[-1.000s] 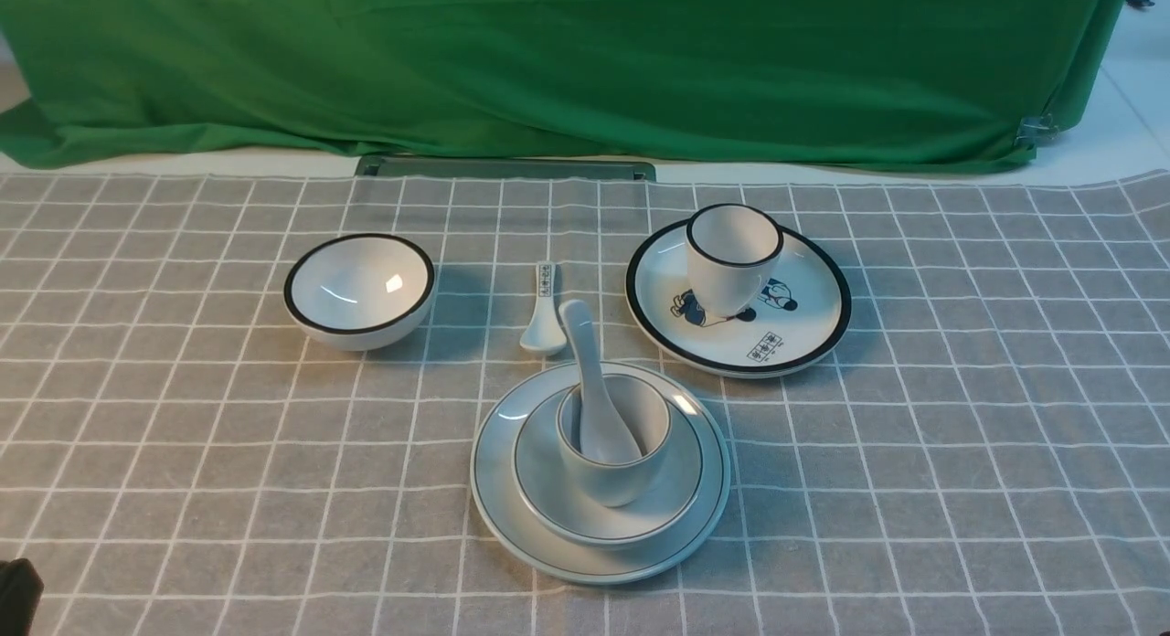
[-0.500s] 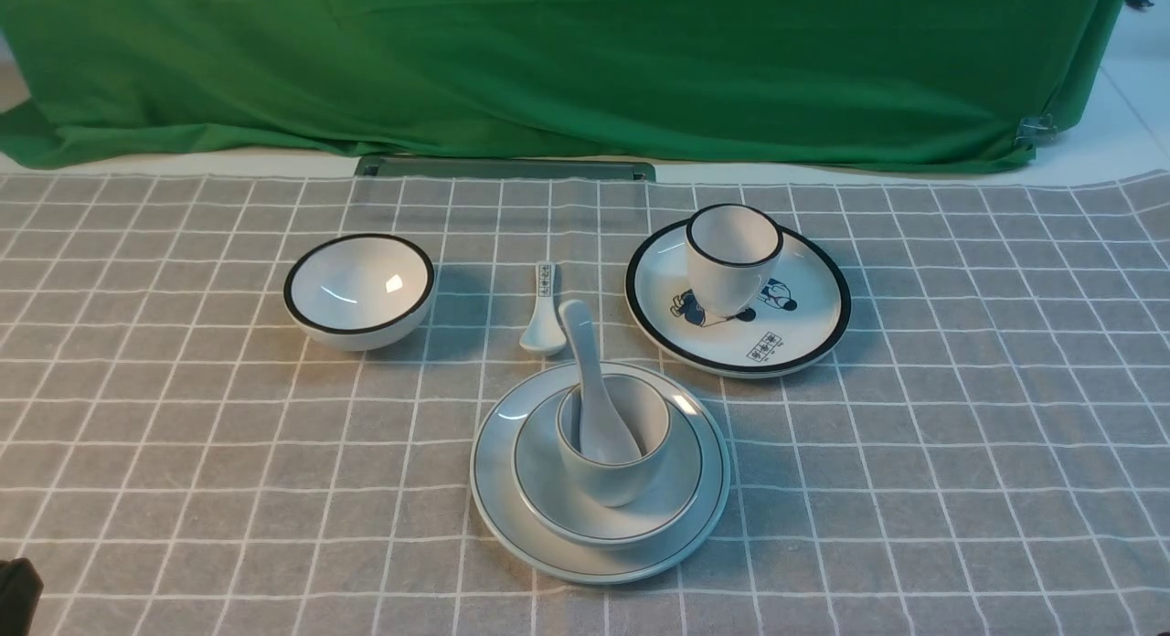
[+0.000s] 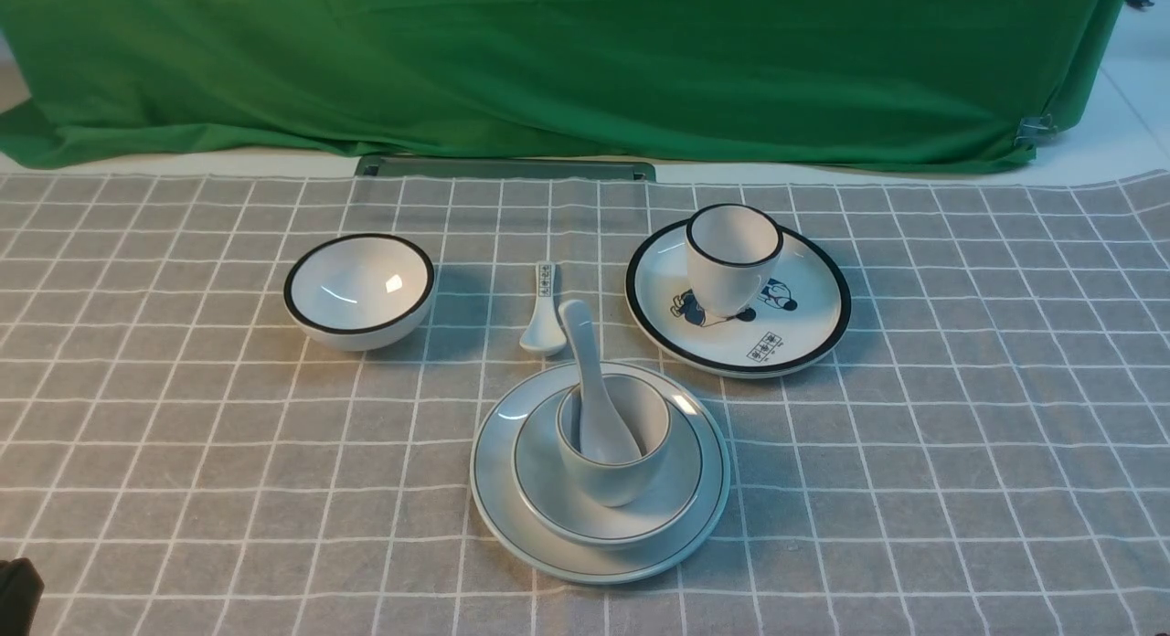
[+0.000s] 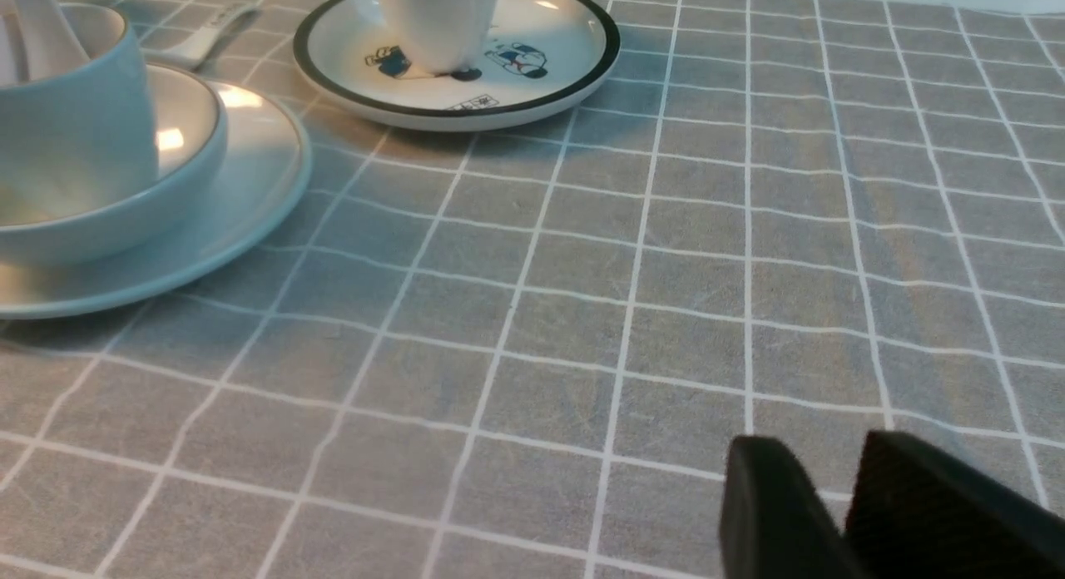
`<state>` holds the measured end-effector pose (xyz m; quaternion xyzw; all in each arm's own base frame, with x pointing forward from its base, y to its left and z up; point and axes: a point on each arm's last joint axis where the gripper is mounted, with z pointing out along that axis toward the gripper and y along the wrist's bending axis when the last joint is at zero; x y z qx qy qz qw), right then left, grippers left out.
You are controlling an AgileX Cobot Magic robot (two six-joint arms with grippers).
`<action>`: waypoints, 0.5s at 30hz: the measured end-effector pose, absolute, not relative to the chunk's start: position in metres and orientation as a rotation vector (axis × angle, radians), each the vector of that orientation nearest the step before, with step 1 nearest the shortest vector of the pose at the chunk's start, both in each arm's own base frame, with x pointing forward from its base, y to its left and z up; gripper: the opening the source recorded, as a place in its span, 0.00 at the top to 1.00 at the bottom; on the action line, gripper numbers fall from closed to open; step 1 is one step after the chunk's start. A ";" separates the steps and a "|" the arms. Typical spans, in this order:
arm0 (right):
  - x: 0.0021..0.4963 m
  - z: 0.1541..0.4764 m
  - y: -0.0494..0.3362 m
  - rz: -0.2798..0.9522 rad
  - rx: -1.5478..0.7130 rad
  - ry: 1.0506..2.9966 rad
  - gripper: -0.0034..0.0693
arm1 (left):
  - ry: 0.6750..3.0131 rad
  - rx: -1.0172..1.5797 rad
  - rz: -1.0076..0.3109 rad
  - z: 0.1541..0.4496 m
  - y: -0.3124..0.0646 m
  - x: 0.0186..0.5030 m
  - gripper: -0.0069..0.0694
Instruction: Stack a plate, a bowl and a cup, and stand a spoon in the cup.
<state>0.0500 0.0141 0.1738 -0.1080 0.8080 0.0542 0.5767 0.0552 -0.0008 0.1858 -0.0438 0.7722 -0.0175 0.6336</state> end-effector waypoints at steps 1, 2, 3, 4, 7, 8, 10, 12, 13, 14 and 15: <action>0.050 0.174 0.014 0.127 -0.253 1.891 0.66 | 1.766 -0.100 -0.039 0.186 -0.001 0.055 0.89; 0.050 0.174 0.014 0.127 -0.253 1.891 0.66 | 1.766 -0.100 -0.039 0.186 -0.001 0.055 0.89; 0.050 0.174 0.014 0.127 -0.253 1.891 0.66 | 1.766 -0.100 -0.039 0.186 -0.001 0.055 0.89; 0.050 0.174 0.014 0.127 -0.253 1.891 0.66 | 1.766 -0.100 -0.039 0.186 -0.001 0.055 0.89; 0.050 0.174 0.014 0.127 -0.253 1.891 0.66 | 1.766 -0.100 -0.039 0.186 -0.001 0.055 0.89; 0.050 0.174 0.014 0.127 -0.253 1.891 0.66 | 1.766 -0.100 -0.039 0.186 -0.001 0.055 0.89; 0.050 0.174 0.014 0.127 -0.253 1.891 0.66 | 1.766 -0.100 -0.039 0.186 -0.001 0.055 0.89; 0.050 0.174 0.014 0.127 -0.253 1.891 0.66 | 1.766 -0.100 -0.039 0.186 -0.001 0.055 0.89; 0.050 0.174 0.014 0.127 -0.253 1.891 0.66 | 1.766 -0.100 -0.039 0.186 -0.001 0.055 0.89; 0.050 0.174 0.014 0.127 -0.253 1.891 0.66 | 1.766 -0.100 -0.039 0.186 -0.001 0.055 0.89; 0.050 0.174 0.014 0.127 -0.253 1.891 0.66 | 1.766 -0.100 -0.039 0.186 -0.001 0.055 0.89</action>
